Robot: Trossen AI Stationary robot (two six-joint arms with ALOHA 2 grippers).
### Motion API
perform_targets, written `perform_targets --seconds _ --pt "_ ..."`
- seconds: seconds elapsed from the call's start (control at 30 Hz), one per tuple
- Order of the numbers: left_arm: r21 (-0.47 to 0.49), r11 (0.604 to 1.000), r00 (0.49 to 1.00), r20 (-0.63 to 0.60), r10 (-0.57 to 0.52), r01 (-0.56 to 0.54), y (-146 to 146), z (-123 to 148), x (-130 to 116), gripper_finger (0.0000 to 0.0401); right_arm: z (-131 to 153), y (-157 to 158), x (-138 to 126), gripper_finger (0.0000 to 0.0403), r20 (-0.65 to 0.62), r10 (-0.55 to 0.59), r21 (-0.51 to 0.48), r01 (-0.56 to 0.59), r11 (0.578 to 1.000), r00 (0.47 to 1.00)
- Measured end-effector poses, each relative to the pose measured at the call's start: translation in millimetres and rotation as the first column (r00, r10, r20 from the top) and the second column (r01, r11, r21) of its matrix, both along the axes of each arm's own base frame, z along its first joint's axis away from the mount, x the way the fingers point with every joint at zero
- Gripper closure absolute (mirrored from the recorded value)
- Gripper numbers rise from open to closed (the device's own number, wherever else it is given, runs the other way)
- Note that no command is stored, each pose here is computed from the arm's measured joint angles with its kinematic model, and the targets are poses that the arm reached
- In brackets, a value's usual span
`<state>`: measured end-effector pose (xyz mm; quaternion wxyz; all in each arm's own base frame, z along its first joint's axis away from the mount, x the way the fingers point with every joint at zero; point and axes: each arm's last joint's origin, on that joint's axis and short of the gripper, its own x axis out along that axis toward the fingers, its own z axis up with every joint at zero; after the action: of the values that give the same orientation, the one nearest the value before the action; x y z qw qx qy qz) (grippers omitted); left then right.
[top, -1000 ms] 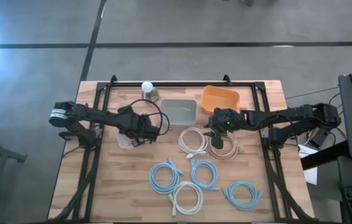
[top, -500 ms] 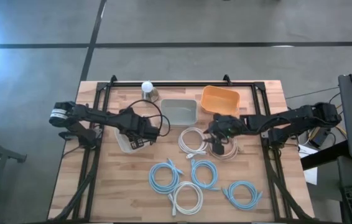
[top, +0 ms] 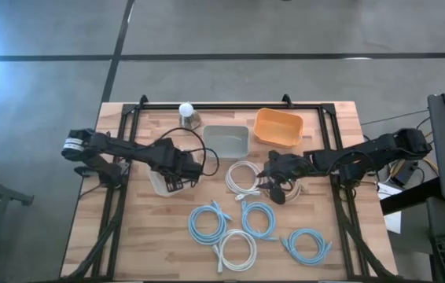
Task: Sort HDMI cables
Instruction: Put the bottom brown HDMI cable into the white bin, then put the brown HDMI cable into the white bin
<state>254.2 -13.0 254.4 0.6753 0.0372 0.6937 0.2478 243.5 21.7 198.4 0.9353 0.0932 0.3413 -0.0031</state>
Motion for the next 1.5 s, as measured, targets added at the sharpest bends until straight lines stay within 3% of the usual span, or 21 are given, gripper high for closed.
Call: perform_targets --seconds 0.3,0.5,0.7,0.8,0.97,1.23,1.4,1.5 --pt "-0.017 0.995 0.994 0.046 -0.102 0.102 -1.0 15.5 7.7 0.016 0.6 0.5 0.5 0.0225 0.009 -0.016 -0.003 0.016 1.0 1.0" --pt "-0.016 0.989 0.975 0.168 -0.145 0.15 -5.2 15.9 20.4 0.0167 2.4 1.1 1.8 0.0236 0.028 -0.051 0.045 0.05 0.998 0.998" --pt "0.077 0.943 0.876 0.351 -0.329 0.324 -9.6 22.2 45.8 0.0174 0.0 1.0 -0.1 0.024 -0.003 -0.047 0.036 0.047 0.998 0.999" --pt "0.128 0.919 0.817 0.423 -0.391 0.373 -10.6 25.3 56.0 0.0174 -6.2 -0.3 -5.7 0.0235 -0.086 -0.052 -0.002 0.052 0.999 0.995" --pt "0.162 0.911 0.774 0.483 -0.409 0.38 -10.8 29.5 63.1 0.0174 -21.4 -9.8 -26.5 0.022 -0.302 -0.272 -0.191 0.222 0.956 0.914" --pt "0.17 0.907 0.765 0.491 -0.416 0.385 -10.9 28.2 64.3 0.0174 -42.4 -12.7 -32.2 0.0187 -0.433 -0.344 -0.22 0.273 0.937 0.833" --pt "0.189 0.89 0.753 0.477 -0.453 0.416 -10.8 19.6 64.6 0.0174 -64.4 -25.6 -27.6 0.017 -0.522 -0.397 -0.256 0.306 0.917 0.755" --pt "0.193 0.883 0.752 0.466 -0.467 0.428 -10.7 13.8 63.9 0.0174 -74.6 -32.6 -24.0 0.0168 -0.58 -0.393 -0.222 0.325 0.919 0.714"
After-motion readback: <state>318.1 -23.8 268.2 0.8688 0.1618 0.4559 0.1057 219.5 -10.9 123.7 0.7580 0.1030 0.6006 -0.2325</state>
